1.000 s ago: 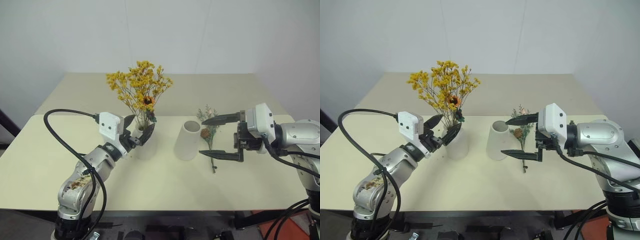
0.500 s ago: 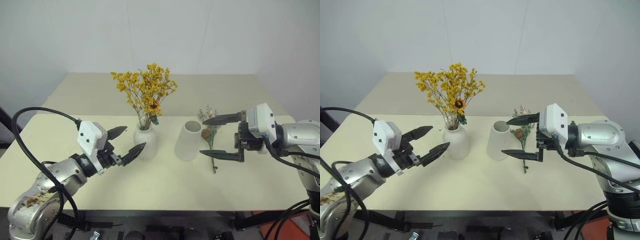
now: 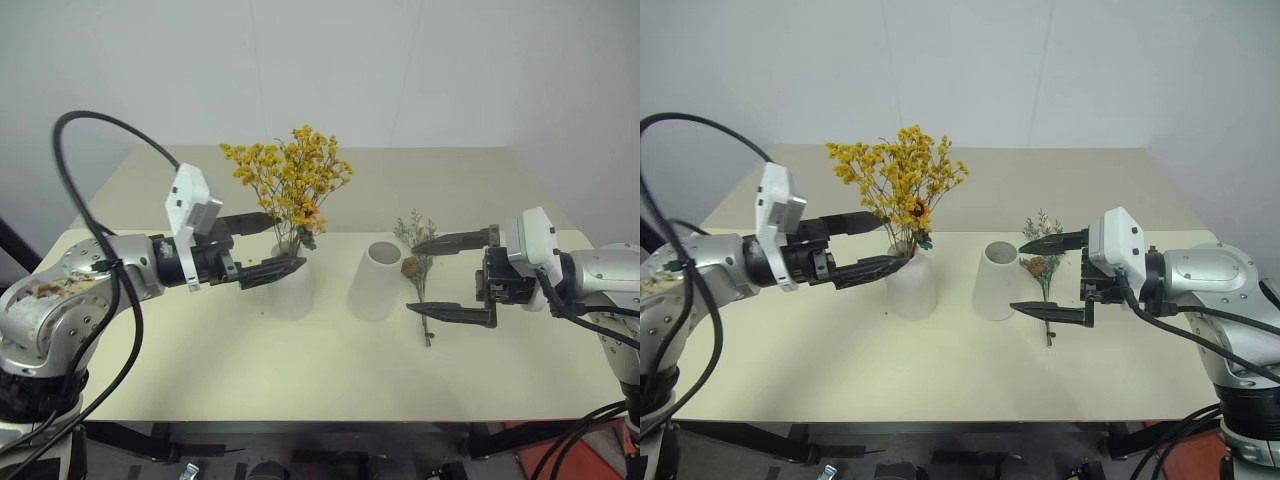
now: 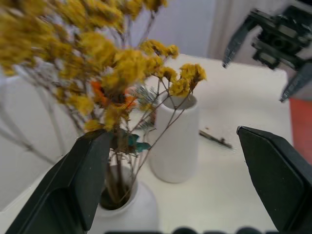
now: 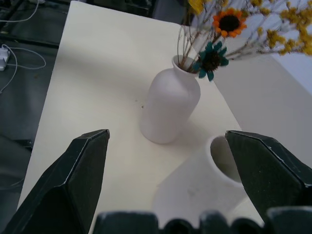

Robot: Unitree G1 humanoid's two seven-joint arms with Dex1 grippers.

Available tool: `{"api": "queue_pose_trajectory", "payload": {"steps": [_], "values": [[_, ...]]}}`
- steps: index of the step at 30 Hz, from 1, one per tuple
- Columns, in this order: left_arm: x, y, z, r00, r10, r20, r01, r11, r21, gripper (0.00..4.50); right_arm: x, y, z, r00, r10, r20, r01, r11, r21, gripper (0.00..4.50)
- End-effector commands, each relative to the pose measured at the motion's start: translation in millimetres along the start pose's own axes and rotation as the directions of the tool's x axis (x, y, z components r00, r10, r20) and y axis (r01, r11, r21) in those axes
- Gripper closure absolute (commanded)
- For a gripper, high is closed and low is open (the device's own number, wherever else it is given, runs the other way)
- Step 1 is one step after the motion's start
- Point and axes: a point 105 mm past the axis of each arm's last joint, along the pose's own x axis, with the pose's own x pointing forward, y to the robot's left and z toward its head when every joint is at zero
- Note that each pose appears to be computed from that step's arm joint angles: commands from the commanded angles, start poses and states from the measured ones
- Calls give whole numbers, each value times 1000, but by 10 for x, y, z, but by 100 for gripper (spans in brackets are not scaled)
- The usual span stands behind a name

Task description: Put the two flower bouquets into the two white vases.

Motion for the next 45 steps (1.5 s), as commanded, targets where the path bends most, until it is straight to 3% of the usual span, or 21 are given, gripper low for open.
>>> {"api": "queue_pose_trajectory", "payload": {"steps": [1,11,24,31,37,45], "values": [[57,-42,74,996,-83,-31,84,996,23,4,-155,-31,89,999,-37,-1,37,999,-4,0],[100,-149,43,977,-139,-159,142,990,10,4,-475,77,-29,990,-74,-116,81,995,58,0],[-37,-268,91,973,-159,-167,168,985,45,4,-645,-139,-365,948,-186,-259,239,952,193,0],[-200,-174,294,994,-67,-81,75,992,105,4,-622,-193,-433,946,-180,-270,238,950,203,0],[-209,-229,278,988,-115,-104,123,989,79,4,-622,-238,-541,940,-176,-291,252,935,248,0],[-220,-438,232,947,-291,-134,296,955,15,4,-551,-316,-668,933,-178,-313,267,925,270,0]]}}
